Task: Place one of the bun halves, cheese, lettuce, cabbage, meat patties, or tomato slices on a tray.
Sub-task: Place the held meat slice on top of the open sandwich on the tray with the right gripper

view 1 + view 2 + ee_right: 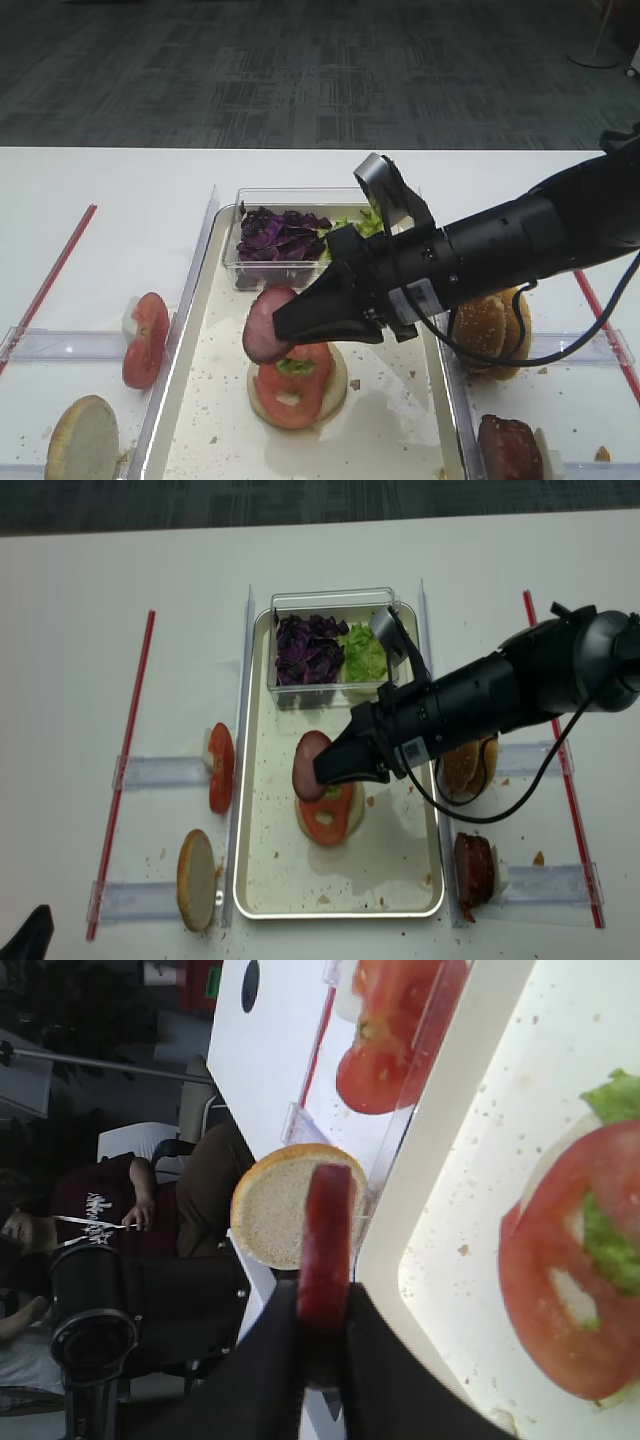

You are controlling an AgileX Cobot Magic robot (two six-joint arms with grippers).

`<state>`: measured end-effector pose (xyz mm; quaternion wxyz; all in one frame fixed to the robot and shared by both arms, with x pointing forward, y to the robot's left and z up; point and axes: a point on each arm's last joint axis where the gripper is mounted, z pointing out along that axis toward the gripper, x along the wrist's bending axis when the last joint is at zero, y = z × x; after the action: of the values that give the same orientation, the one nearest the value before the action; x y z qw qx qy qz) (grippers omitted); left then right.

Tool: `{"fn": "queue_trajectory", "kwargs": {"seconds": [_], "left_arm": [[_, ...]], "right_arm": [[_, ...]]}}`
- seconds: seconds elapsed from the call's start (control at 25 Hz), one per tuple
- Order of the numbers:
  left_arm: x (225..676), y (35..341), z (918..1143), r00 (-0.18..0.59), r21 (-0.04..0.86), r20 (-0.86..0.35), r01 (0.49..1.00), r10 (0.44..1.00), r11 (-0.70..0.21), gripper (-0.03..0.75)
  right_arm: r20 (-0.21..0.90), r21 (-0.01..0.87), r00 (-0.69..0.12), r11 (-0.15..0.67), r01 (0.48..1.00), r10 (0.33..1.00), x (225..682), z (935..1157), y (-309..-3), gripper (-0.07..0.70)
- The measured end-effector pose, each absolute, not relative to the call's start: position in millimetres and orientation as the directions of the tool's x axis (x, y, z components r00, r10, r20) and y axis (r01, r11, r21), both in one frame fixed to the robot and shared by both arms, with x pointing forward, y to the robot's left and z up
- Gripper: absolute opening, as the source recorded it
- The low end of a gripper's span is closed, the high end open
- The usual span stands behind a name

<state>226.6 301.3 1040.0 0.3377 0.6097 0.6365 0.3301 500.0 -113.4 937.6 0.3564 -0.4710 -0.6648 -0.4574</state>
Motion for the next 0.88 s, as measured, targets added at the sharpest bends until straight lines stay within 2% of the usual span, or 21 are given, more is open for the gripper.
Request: {"fn": "queue_trajectory", "kwargs": {"seconds": [0.28,0.52,0.88], "left_arm": [[227,301,1040,-0.028,0.832,-0.027,0.553,0.999,0.038,0.492],[227,301,1040,-0.028,0.832,-0.027,0.553,0.999,0.038,0.493],[227,301,1040,-0.028,0.832,-0.027,0.553,0.999,0.038,0.492]], "right_arm": [[0.879,0.259,-0.29,0.133,0.957,0.378,502,931,-116,0.115],[0.878,0.242,-0.275,0.131,0.961,0.391,502,929,-116,0.115],[0.905,0.155,-0.19,0.121,0.98,0.382,505,900,-114,0.115]]}}
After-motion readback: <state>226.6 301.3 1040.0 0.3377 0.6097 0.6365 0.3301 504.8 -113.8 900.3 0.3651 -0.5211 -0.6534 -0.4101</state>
